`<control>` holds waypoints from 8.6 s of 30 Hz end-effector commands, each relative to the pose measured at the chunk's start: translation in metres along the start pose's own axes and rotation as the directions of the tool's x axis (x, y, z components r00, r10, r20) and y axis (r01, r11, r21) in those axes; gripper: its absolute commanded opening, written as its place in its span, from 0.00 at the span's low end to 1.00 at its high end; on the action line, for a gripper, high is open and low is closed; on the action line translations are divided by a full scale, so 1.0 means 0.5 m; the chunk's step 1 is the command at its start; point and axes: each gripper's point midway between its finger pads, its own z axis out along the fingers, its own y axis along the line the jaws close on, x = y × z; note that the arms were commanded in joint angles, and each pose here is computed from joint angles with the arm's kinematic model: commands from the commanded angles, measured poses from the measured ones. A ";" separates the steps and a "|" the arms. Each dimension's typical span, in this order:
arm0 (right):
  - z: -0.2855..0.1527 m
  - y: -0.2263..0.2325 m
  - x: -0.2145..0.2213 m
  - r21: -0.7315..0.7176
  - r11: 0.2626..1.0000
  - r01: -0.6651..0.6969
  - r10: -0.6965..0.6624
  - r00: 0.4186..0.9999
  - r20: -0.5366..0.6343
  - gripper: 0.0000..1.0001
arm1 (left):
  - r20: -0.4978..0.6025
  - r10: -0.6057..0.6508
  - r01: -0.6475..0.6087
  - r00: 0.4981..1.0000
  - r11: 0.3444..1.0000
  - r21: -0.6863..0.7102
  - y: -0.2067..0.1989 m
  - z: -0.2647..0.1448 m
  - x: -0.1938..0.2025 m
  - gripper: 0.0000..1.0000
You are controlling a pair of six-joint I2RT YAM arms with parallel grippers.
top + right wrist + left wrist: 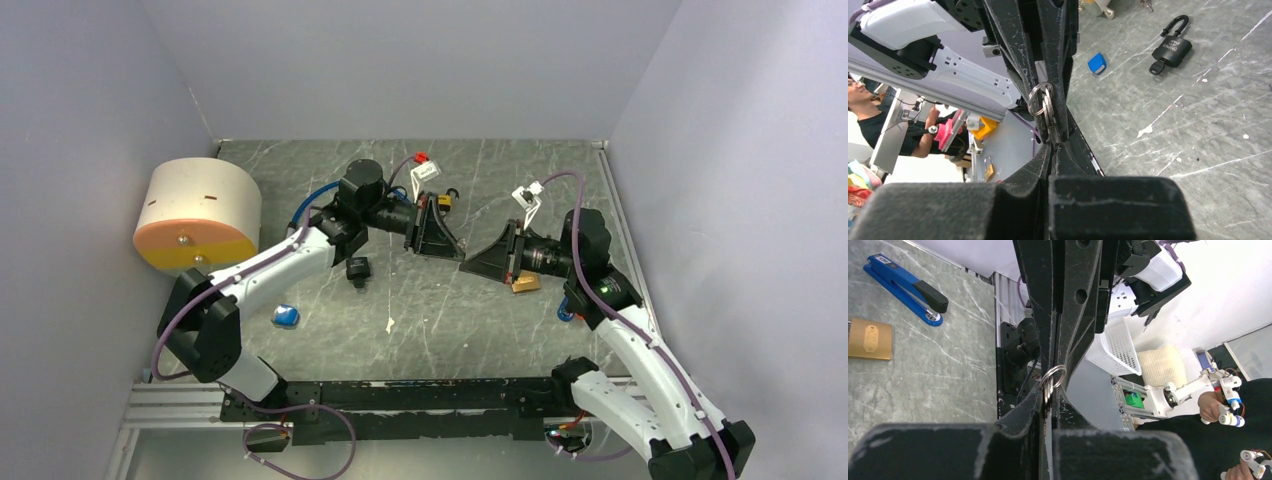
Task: Unlock with the key
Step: Pick up the key from the center of the board.
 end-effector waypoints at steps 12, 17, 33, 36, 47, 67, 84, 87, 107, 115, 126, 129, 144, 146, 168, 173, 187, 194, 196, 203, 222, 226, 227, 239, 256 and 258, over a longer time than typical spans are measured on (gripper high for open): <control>-0.001 -0.086 0.089 0.322 0.843 -0.431 0.493 0.858 -0.142 0.00 | 0.136 0.220 -0.099 0.966 0.801 -0.590 0.104 -0.135 -0.039 0.94; -0.010 -0.120 0.151 0.465 0.688 -0.557 0.683 0.715 -0.154 0.00 | 0.189 0.186 -0.067 0.964 0.859 -0.507 0.085 -0.117 -0.017 0.89; -0.177 -0.260 0.358 0.940 0.219 -0.261 0.846 0.531 -0.050 0.00 | 0.258 -0.143 0.257 0.956 0.830 -0.495 0.177 -0.004 0.139 0.72; -0.217 -0.283 0.345 0.976 0.192 -0.106 0.800 0.593 -0.093 0.00 | 0.270 -0.134 0.269 0.953 0.786 -0.558 0.190 -0.029 0.150 0.74; -0.244 -0.318 0.268 0.981 0.096 0.170 0.621 0.760 -0.192 0.00 | 0.201 -0.107 0.217 0.974 0.699 -0.681 0.175 -0.090 0.177 0.80; 0.016 -0.049 0.230 0.647 0.386 -0.657 0.912 0.378 -0.160 0.00 | -0.085 0.293 -0.291 0.952 0.793 -0.535 0.079 -0.084 0.144 0.69; -0.023 0.034 0.208 0.581 0.366 -0.727 0.930 0.309 -0.198 0.00 | -0.089 0.791 -0.796 0.605 0.604 -0.033 -0.041 0.034 0.192 0.71; -0.028 0.026 0.193 0.577 0.363 -0.732 0.931 0.311 -0.191 0.00 | -0.087 0.819 -0.824 0.567 0.566 -0.031 -0.045 0.042 0.195 0.71; -0.032 0.023 0.169 0.538 0.356 -0.764 0.934 0.303 -0.189 0.00 | -0.197 0.855 -0.876 0.480 0.454 -0.162 0.048 0.069 0.177 0.35; -0.030 0.024 0.176 0.497 0.345 -0.796 0.939 0.290 -0.186 0.00 | -0.225 0.844 -0.868 0.487 0.437 -0.237 0.077 0.066 0.162 0.03; -0.034 0.010 0.080 0.349 0.630 -0.694 0.771 0.611 -0.177 0.66 | -0.134 0.660 -0.660 0.739 0.669 -0.344 0.075 0.060 0.164 0.02; -0.044 -0.006 0.047 0.327 0.763 -0.557 0.620 0.775 -0.124 0.68 | -0.073 0.581 -0.571 0.810 0.754 -0.325 0.054 0.052 0.159 0.02; -0.051 0.083 -0.105 -0.077 0.995 0.070 -0.044 0.952 0.302 0.58 | 0.156 0.467 -0.484 0.870 0.869 0.104 -0.179 0.034 0.054 0.03; -0.045 0.098 -0.110 -0.110 0.989 0.104 -0.070 0.958 0.277 0.59 | 0.151 0.462 -0.481 0.874 0.867 0.131 -0.193 0.036 0.047 0.03; -0.074 0.209 -0.091 -0.287 0.922 0.260 -0.200 0.954 0.223 0.48 | 0.170 0.340 -0.369 0.925 0.912 0.181 -0.195 0.067 -0.001 0.03; -0.066 0.193 -0.081 -0.246 0.936 0.253 -0.213 0.961 0.178 0.55 | 0.176 0.332 -0.362 0.927 0.915 0.179 -0.195 0.069 -0.004 0.03; -0.063 0.205 -0.070 -0.279 0.928 0.247 -0.221 0.967 0.124 0.14 | 0.196 0.310 -0.337 0.930 0.933 0.126 -0.183 0.070 -0.018 0.05; -0.055 0.197 -0.084 -0.256 0.938 0.235 -0.211 0.970 0.118 0.00 | 0.200 0.301 -0.326 0.932 0.940 0.103 -0.181 0.053 -0.003 0.38; -0.055 0.202 -0.084 -0.270 0.936 0.226 -0.205 0.973 0.104 0.00 | 0.210 0.295 -0.316 0.932 0.946 0.075 -0.177 0.036 0.003 0.40; -0.057 0.200 -0.074 -0.274 0.935 0.224 -0.204 0.974 0.100 0.00 | 0.217 0.301 -0.316 0.928 0.948 0.036 -0.177 0.019 -0.002 0.42; -0.037 0.160 -0.070 -0.237 0.951 0.198 -0.184 0.980 0.080 0.00 | 0.285 0.122 -0.151 0.951 0.985 0.085 -0.176 0.031 -0.039 0.27; -0.032 0.153 -0.074 -0.228 0.955 0.191 -0.176 0.981 0.083 0.00 | 0.277 0.110 -0.138 0.955 0.987 0.085 -0.168 0.035 -0.037 0.12; -0.031 0.152 -0.077 -0.227 0.955 0.190 -0.175 0.981 0.087 0.00 | 0.270 0.109 -0.135 0.957 0.988 0.081 -0.163 0.036 -0.034 0.06; -0.021 0.133 -0.100 -0.171 0.981 0.090 -0.068 0.989 0.132 0.38 | 0.282 0.113 -0.130 0.953 0.991 0.041 -0.153 0.034 -0.041 0.03; -0.028 0.115 -0.074 -0.165 0.986 0.036 -0.012 0.989 0.145 0.46 | 0.345 0.065 -0.111 0.936 0.987 0.115 -0.166 -0.022 -0.067 0.03; -0.028 0.115 -0.080 -0.160 0.986 0.041 -0.016 0.987 0.159 0.41 | 0.340 0.065 -0.112 0.938 0.987 0.119 -0.166 -0.022 -0.065 0.03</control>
